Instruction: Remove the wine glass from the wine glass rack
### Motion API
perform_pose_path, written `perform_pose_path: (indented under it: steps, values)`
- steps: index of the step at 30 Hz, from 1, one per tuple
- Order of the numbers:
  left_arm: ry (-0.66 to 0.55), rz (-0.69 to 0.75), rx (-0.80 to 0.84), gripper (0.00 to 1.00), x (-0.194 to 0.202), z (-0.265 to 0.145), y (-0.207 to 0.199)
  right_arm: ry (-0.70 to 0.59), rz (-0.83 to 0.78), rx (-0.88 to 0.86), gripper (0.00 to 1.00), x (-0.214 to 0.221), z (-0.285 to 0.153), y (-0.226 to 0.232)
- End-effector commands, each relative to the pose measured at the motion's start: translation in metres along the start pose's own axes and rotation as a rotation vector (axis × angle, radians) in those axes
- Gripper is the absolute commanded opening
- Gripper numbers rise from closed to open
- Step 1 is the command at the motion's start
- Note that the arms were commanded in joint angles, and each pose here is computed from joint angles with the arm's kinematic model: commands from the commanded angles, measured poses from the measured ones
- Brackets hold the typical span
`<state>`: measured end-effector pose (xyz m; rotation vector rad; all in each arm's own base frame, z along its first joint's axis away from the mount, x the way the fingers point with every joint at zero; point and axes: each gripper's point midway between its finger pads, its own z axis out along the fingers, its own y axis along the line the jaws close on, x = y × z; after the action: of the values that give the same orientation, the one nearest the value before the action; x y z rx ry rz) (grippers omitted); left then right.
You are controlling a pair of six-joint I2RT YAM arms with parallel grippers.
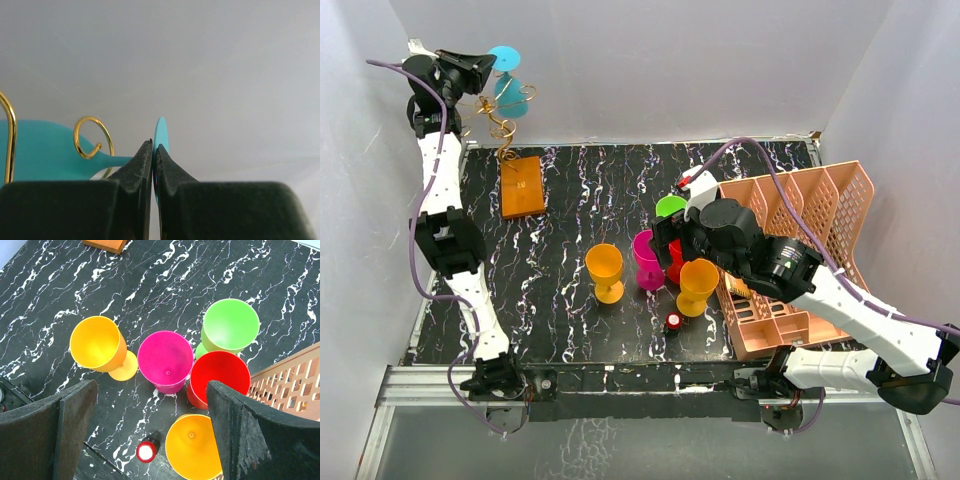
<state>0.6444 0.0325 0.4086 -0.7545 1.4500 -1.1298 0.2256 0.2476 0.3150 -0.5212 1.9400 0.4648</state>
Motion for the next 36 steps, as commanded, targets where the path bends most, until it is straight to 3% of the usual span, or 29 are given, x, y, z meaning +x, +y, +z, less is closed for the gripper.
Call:
perform_pose_path:
  steps: [1,10,21,29,36]
  values:
    - [0.01,0.039,0.09,0.0,-0.006,-0.014,-0.041,-0.088,0.031,-0.016,1.0,-0.028,-0.003,0.004]
    - [0.034,0.052,0.07,0.0,-0.004,-0.018,-0.035,-0.09,0.036,-0.02,1.0,-0.028,-0.005,0.004]
    - [-0.106,0.125,0.011,0.0,-0.045,-0.038,-0.037,-0.095,0.04,-0.02,1.0,-0.03,-0.006,0.004]
    - [-0.147,0.091,0.077,0.0,-0.061,-0.027,-0.034,-0.096,0.044,-0.025,1.0,-0.03,-0.007,0.005]
    - [-0.182,0.056,0.24,0.0,-0.07,-0.015,-0.054,-0.096,0.052,-0.023,1.0,-0.031,-0.007,0.005]
